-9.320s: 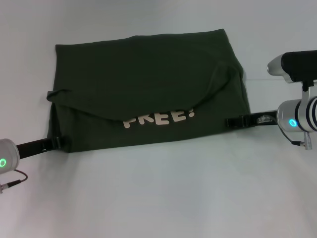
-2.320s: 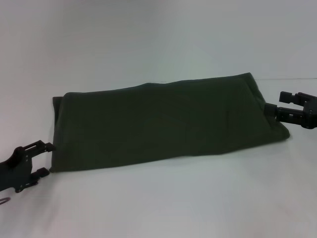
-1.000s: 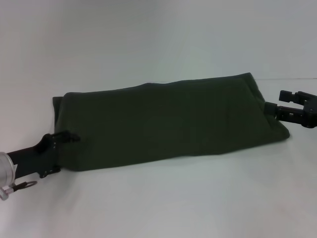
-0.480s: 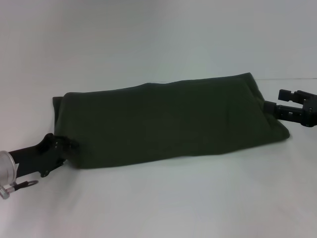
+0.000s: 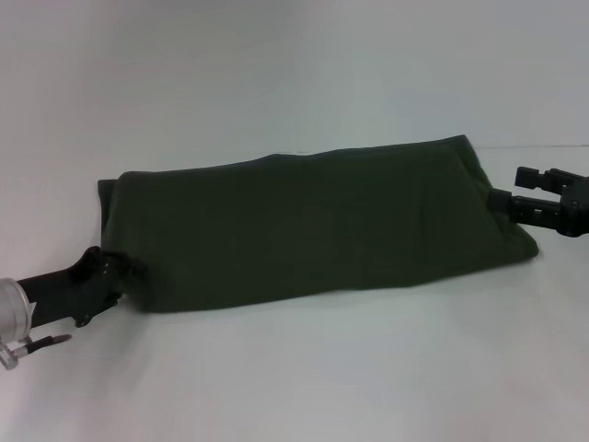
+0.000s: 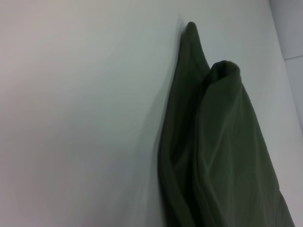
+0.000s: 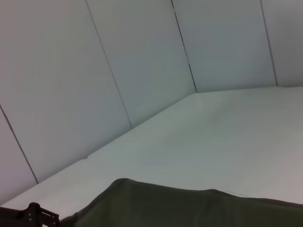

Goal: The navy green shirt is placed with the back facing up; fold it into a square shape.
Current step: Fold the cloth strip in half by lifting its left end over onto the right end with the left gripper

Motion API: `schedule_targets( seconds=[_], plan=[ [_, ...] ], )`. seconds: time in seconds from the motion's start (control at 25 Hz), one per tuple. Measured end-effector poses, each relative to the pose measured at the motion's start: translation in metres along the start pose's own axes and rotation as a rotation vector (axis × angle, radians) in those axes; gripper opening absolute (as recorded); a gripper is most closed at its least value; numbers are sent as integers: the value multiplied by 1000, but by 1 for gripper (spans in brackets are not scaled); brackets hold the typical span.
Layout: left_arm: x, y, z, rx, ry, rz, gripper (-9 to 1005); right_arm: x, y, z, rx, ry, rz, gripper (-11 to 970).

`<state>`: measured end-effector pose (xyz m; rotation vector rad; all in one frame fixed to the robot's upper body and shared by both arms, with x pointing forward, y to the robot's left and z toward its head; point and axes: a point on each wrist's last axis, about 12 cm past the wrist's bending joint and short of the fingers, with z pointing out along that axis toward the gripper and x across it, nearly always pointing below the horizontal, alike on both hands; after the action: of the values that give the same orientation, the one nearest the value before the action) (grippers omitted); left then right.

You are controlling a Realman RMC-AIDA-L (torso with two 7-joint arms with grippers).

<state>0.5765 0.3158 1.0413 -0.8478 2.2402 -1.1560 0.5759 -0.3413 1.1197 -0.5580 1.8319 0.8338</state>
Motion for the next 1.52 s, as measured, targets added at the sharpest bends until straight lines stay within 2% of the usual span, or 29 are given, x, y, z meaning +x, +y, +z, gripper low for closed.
schedule_targets(
  seconds=[0.4, 0.64, 0.76, 1.0, 1.28, 1.52],
  plan=[
    [-2, -2, 0, 1, 2, 10, 214, 2, 1, 1, -2, 2, 2, 905],
    [-11, -4, -7, -6, -19, 51, 28, 3, 2, 3, -2, 4, 4, 905],
    [-17, -3, -15, -6, -31, 66, 27, 4, 1, 4, 3, 5, 8, 905],
    [-35, 2, -47, -13, -67, 98, 29, 7, -2, 5, 34, 9, 16, 905],
    [-60, 19, -104, -93, -141, 132, 30, 10, -2, 10, 37, 11, 32, 906],
    [-69, 18, -117, -130, -161, 180, 32, 13, 1, 15, 33, 26, 39, 906]
  ],
)
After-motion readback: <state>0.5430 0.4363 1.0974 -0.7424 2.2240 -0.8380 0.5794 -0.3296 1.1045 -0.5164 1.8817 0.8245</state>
